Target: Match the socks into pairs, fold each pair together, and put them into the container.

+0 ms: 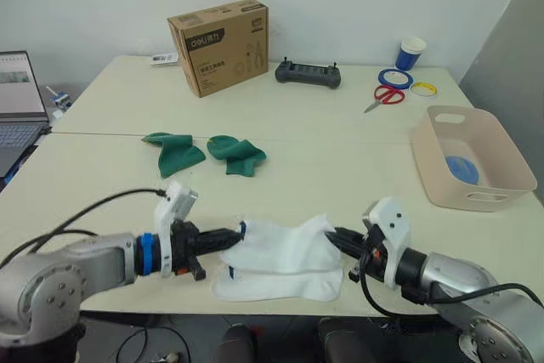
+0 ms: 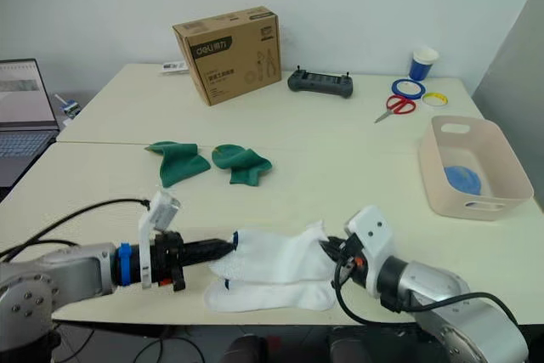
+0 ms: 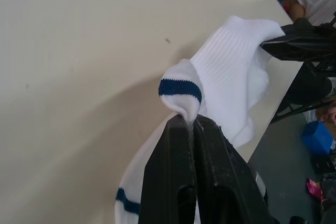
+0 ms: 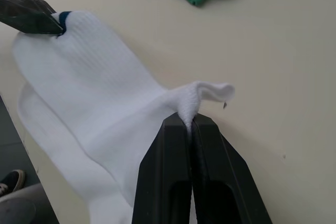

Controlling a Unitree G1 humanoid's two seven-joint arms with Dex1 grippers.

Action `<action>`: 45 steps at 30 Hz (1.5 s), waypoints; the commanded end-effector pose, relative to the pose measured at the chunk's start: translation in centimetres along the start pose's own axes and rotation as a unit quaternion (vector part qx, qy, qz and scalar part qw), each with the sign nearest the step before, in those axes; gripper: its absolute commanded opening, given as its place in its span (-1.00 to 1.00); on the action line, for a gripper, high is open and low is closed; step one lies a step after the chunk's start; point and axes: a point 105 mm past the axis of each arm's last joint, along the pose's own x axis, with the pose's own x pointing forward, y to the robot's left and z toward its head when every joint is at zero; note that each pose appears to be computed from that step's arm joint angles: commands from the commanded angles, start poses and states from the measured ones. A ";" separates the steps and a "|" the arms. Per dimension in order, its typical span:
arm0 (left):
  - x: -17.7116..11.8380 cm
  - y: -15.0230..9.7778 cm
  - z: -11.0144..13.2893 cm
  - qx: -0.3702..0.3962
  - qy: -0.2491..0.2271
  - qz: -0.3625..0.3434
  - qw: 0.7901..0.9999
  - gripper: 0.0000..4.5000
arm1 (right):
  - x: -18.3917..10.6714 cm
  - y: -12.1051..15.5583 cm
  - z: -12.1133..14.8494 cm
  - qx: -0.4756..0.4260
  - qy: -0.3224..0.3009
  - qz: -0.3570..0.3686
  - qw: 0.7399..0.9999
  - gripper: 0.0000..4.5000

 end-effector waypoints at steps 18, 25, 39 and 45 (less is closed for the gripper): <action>0.5 0.9 -4.7 0.002 0.012 0.056 0.998 -1.00 | 0.2 -0.9 -2.9 -0.049 0.045 -0.035 0.997 -0.98; 0.1 0.7 -4.8 0.044 0.014 0.049 0.998 -0.55 | 0.0 -1.2 -3.0 -0.025 0.049 -0.047 0.997 -0.76; -2.5 2.8 -2.0 0.092 -0.009 0.057 0.994 1.00 | -0.6 -1.9 -1.4 -0.044 -0.004 -0.089 0.995 0.98; -0.9 2.6 -3.8 0.088 0.016 0.052 0.995 1.00 | -0.4 -1.8 -3.9 -0.018 0.010 -0.104 0.994 0.98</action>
